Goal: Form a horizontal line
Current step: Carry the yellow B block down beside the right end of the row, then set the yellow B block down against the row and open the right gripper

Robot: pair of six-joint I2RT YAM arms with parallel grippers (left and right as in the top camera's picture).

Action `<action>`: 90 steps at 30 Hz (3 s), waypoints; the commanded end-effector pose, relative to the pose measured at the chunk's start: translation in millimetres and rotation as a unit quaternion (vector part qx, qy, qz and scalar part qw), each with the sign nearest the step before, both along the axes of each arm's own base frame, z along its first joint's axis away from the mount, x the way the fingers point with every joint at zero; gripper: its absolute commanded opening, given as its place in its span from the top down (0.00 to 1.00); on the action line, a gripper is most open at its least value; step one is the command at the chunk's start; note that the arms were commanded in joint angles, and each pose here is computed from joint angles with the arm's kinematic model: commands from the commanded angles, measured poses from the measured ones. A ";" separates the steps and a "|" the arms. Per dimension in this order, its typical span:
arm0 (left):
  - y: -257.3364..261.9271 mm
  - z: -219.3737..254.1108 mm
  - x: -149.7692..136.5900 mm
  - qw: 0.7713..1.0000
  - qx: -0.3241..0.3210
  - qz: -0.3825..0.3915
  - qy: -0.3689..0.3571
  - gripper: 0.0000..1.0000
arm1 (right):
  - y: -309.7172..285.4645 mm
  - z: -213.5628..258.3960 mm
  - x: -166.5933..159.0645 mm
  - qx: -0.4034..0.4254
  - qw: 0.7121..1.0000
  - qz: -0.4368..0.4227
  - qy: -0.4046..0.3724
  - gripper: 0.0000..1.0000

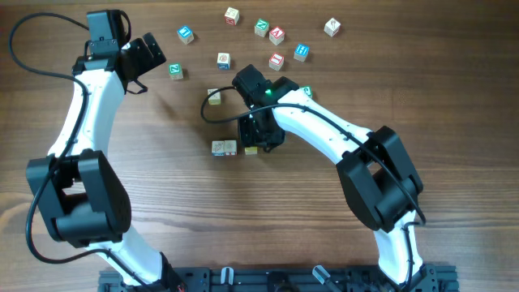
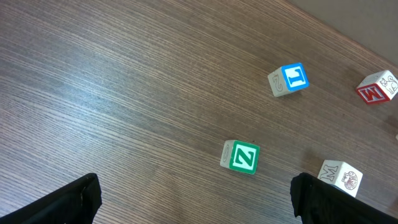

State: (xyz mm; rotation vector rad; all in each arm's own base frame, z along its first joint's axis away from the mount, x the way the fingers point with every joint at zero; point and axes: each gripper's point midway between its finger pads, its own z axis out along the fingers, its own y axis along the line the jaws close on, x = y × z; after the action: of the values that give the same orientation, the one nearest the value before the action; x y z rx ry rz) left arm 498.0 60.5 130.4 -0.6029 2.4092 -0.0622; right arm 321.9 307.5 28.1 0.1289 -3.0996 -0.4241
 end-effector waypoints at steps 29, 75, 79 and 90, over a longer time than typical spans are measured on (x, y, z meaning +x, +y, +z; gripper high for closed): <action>-0.9 2.4 1.2 1.000 0.001 -0.003 -0.003 0.00 | -48.7 -8.4 25.8 -0.059 0.996 -0.071 -0.008 0.96; -0.9 2.4 1.2 1.000 0.001 -0.003 -0.003 0.00 | -0.8 -20.4 -13.9 -0.014 0.995 -0.088 0.035 0.96; -0.9 2.4 1.2 1.000 0.001 -0.003 -0.003 0.00 | -9.0 -22.5 -6.3 -0.036 0.996 -0.083 0.009 0.96; -0.9 2.4 1.2 1.000 0.001 -0.003 -0.003 0.00 | -3.8 -21.2 1.3 -0.025 0.997 -0.067 -0.011 0.95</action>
State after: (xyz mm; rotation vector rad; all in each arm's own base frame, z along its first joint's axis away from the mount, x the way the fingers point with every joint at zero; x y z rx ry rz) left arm 498.0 60.5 130.4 -0.6029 2.4092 -0.0622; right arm 326.1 299.7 9.8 -0.1005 -3.1667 -0.3263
